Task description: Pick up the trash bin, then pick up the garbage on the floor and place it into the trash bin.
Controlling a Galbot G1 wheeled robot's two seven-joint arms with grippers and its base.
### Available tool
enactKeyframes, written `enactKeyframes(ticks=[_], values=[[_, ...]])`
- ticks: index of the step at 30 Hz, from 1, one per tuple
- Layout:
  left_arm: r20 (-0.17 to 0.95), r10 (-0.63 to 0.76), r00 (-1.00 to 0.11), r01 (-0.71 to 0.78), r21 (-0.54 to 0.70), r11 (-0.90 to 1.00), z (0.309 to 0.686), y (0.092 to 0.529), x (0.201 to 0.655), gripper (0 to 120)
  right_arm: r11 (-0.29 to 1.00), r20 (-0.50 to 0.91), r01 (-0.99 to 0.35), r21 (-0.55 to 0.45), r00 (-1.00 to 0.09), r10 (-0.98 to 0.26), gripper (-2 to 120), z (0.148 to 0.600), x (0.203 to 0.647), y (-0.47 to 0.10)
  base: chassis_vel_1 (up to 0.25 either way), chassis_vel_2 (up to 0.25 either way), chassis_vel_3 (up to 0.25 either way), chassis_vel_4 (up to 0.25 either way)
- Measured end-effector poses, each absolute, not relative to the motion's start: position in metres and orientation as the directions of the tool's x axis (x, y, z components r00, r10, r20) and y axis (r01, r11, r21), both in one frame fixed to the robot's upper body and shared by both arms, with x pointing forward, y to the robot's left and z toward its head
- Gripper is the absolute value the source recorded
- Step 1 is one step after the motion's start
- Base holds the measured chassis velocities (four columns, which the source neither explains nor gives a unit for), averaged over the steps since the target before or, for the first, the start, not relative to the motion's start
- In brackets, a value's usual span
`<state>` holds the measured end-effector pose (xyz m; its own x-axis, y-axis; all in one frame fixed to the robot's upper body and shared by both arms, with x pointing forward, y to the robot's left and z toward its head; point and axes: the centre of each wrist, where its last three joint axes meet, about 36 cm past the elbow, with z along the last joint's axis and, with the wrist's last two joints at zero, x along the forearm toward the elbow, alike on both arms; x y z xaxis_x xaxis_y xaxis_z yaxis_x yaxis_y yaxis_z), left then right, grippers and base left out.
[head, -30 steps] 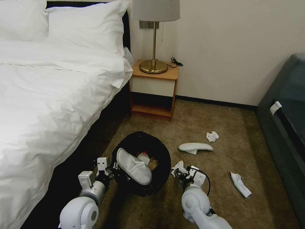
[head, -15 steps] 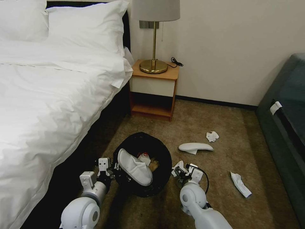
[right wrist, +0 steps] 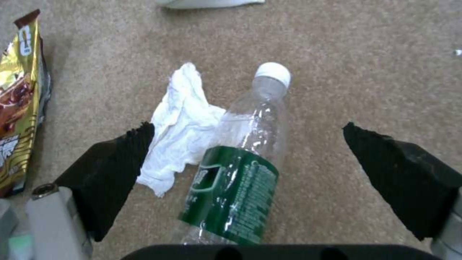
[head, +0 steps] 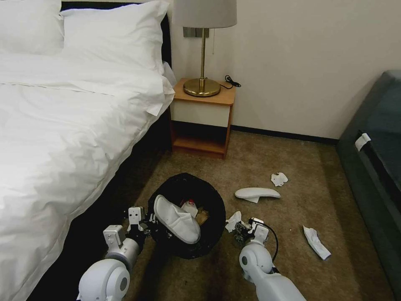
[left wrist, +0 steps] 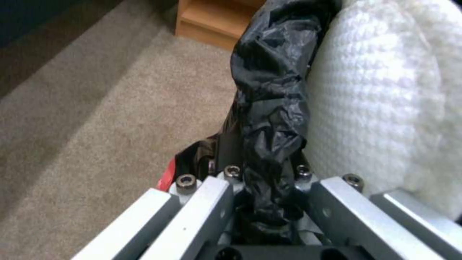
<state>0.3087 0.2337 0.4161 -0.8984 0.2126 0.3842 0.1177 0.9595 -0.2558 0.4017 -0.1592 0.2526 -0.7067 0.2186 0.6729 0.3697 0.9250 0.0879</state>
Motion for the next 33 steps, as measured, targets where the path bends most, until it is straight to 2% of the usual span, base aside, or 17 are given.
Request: enactKeyframes(ticks=[15,33], values=[[0.390,0.214,-0.896,0.118,-0.256,0.960,0.413,0.234,0.311,2,0.929,0.684,0.361,0.076,-0.697,0.214,100,0.228,0.414,-0.163,0.000,0.000,0.000,0.000],[0.384,0.211,-0.899,0.119,-0.249,0.961,0.416,0.238,0.311,2,0.931,0.704,0.358,0.066,-0.679,0.211,100,0.196,0.402,-0.170,0.000,0.000,0.000,0.000]])
